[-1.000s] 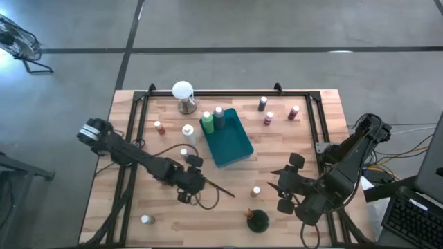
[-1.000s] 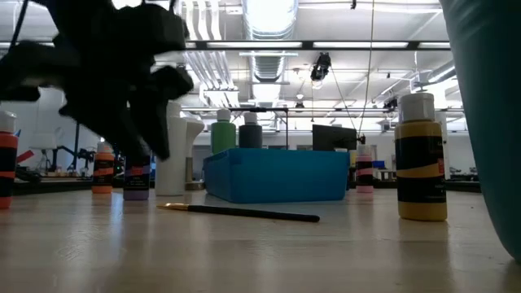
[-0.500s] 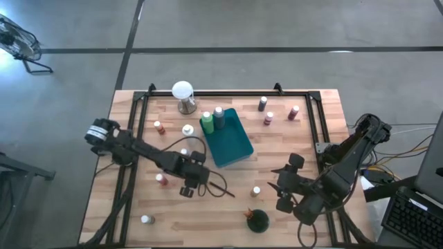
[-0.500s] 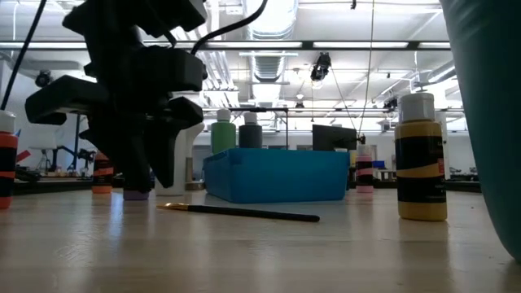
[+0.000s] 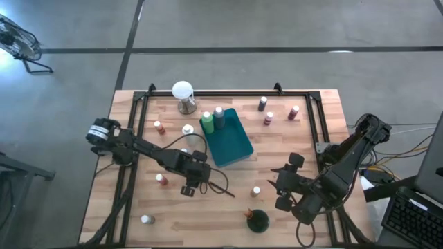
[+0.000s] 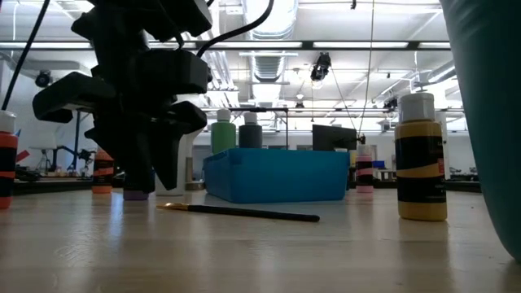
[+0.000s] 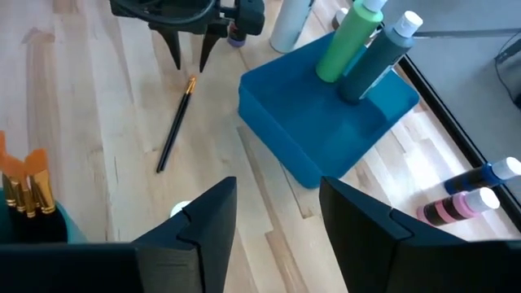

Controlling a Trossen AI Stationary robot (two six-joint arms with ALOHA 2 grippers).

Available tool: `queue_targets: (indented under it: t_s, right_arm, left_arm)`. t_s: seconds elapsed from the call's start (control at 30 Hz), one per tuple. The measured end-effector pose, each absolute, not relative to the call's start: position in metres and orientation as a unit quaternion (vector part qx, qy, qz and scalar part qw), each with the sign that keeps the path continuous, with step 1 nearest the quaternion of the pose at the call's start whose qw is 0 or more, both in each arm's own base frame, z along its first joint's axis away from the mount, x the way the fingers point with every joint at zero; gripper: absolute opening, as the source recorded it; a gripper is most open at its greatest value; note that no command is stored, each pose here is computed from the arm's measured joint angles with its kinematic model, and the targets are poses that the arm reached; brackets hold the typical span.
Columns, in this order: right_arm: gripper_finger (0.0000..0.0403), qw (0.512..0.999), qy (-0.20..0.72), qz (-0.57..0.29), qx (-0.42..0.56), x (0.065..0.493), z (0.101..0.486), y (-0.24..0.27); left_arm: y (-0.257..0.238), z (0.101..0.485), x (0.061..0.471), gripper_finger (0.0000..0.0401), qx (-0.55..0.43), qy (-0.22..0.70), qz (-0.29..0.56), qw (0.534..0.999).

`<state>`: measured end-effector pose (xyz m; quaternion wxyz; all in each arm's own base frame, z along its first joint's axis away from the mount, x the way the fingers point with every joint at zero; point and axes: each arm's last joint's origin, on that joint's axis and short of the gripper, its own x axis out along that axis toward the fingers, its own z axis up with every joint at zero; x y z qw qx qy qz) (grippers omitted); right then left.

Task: Pick & Place Paint Supplies
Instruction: Put the gold paint brush into the green cup

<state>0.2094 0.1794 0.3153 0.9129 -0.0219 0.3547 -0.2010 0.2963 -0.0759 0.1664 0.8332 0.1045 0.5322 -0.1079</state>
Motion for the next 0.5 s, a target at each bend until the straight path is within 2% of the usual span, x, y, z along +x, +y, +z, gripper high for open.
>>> queue_targets:
  t_s: [0.33,0.5]
  right_arm:
    - [0.0195,0.913,0.354,-0.201,-0.022,0.209,0.315,0.180]
    - [0.0199,0.913,0.355,-0.202,-0.022,0.209,0.315,0.179]
  left_arm:
    - [-0.077,0.149,0.303,0.0154,0.101,0.560,-0.108,0.815]
    - [-0.080,0.152,0.308,0.0154,0.099,0.569,-0.110,0.809]
